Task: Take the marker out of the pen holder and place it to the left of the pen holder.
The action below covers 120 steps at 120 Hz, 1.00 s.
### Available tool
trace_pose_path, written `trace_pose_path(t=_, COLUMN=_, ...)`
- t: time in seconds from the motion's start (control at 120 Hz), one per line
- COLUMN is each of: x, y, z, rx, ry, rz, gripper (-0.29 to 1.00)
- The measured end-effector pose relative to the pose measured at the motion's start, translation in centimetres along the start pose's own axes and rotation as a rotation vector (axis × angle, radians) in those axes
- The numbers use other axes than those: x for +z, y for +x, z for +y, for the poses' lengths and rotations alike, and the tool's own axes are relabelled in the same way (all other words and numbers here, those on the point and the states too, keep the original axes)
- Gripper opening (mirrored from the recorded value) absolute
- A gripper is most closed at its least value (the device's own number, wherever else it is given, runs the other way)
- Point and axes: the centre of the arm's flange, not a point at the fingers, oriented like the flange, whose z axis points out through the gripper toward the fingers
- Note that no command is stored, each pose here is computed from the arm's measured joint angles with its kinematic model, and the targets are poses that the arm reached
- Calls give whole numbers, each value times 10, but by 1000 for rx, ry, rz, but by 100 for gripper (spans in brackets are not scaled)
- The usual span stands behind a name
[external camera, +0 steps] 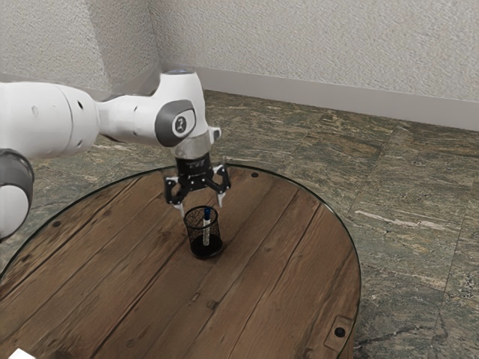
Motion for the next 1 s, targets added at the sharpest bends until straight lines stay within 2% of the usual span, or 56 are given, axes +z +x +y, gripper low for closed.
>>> trace_pose_path(t=0.233, x=9, y=5, z=7, rx=-78, ry=-37, rz=15, gripper=69)
trace_pose_path(t=0.558, x=7, y=-5, z=16, rx=-129, ry=-68, rz=12, gripper=46)
trace_pose_path(t=0.7, x=10, y=-5, z=15, rx=-150, ry=-64, rz=7, gripper=34)
trace_pose_path(t=1.0, x=11, y=5, z=7, rx=-194, ry=-59, rz=1, gripper=18)
